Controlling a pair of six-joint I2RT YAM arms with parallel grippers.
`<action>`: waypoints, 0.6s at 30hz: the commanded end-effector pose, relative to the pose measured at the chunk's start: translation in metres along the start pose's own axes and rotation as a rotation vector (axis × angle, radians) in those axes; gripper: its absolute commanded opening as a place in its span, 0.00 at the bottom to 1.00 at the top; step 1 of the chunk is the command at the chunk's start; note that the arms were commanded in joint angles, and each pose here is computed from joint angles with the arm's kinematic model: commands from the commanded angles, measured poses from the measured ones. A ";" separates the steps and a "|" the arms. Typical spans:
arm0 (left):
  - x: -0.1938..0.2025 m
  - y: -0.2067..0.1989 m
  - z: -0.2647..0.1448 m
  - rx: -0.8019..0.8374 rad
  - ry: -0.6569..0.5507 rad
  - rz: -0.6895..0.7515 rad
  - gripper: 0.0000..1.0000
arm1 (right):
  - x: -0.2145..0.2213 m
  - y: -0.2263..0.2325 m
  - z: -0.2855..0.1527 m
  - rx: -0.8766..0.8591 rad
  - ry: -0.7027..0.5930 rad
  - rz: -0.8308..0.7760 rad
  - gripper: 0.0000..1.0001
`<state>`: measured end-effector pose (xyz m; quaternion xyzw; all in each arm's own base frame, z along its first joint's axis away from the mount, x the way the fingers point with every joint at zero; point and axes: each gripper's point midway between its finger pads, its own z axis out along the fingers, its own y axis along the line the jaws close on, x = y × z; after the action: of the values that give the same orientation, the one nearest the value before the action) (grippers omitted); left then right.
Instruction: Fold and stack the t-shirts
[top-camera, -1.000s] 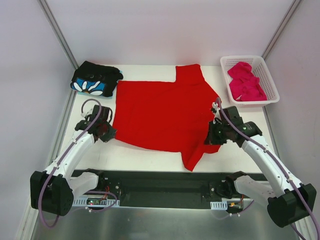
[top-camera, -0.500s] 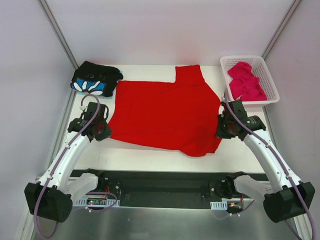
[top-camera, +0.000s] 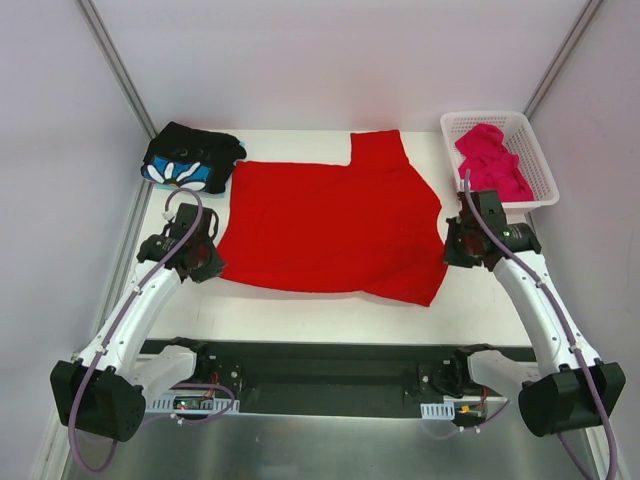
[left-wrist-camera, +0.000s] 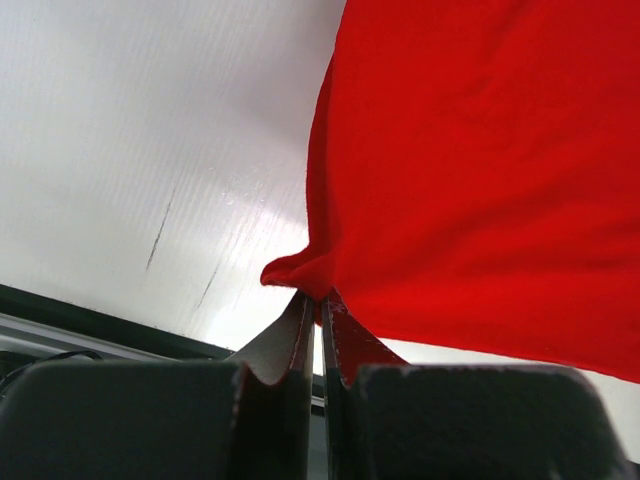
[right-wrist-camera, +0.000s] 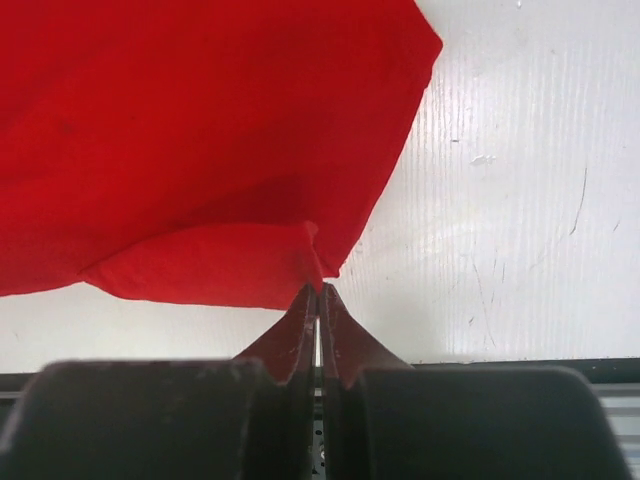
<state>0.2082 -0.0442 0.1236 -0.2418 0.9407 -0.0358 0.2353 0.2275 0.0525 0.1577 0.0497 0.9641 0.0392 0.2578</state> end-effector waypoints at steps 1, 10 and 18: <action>-0.001 0.002 -0.006 -0.007 -0.003 0.019 0.00 | -0.019 -0.004 -0.004 0.021 -0.026 0.017 0.01; -0.011 -0.007 0.000 -0.007 0.000 0.013 0.00 | -0.054 0.000 0.020 0.021 -0.010 0.064 0.01; -0.020 -0.011 -0.003 -0.005 -0.017 0.025 0.00 | -0.099 0.009 0.003 -0.021 -0.067 0.090 0.01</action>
<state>0.2190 -0.0463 0.1221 -0.2399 0.9448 -0.0286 0.2214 0.2938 0.0454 0.1635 0.0882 0.9658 0.0358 0.2412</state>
